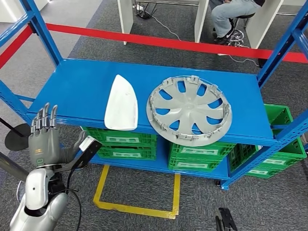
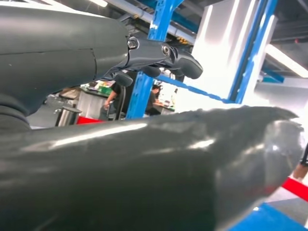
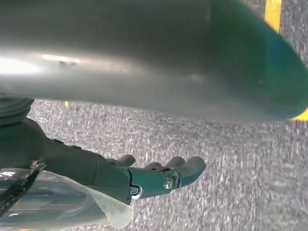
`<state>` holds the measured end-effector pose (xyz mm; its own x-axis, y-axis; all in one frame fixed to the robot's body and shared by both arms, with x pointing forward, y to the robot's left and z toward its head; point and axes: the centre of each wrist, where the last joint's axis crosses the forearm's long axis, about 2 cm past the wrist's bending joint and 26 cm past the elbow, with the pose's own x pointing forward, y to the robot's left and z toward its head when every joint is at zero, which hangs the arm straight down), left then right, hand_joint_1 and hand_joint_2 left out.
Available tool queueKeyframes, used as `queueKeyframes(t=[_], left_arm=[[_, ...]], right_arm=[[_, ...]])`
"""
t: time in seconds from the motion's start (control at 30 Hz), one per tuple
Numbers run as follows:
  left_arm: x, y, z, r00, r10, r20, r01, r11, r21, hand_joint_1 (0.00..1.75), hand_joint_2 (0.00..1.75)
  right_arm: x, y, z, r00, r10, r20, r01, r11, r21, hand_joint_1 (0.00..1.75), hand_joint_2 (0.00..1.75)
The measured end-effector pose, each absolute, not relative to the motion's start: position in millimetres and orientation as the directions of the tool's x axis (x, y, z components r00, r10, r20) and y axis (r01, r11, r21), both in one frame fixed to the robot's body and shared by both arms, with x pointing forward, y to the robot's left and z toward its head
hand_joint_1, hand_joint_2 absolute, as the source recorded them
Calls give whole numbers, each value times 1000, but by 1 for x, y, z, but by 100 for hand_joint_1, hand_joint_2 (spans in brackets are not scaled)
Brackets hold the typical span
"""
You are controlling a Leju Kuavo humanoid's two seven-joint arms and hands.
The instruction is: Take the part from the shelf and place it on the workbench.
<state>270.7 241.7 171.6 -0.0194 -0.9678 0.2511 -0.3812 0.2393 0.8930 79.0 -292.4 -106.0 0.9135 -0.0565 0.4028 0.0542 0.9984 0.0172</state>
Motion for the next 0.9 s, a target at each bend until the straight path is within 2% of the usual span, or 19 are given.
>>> queueKeyframes(t=[0.9], left_arm=[[269, 240, 173, -7, -968, 251, -360, 237, 902, 0, 0]], right_arm=[[78, -293, -106, 913, -63, 404, 61, 998, 18, 0, 0]])
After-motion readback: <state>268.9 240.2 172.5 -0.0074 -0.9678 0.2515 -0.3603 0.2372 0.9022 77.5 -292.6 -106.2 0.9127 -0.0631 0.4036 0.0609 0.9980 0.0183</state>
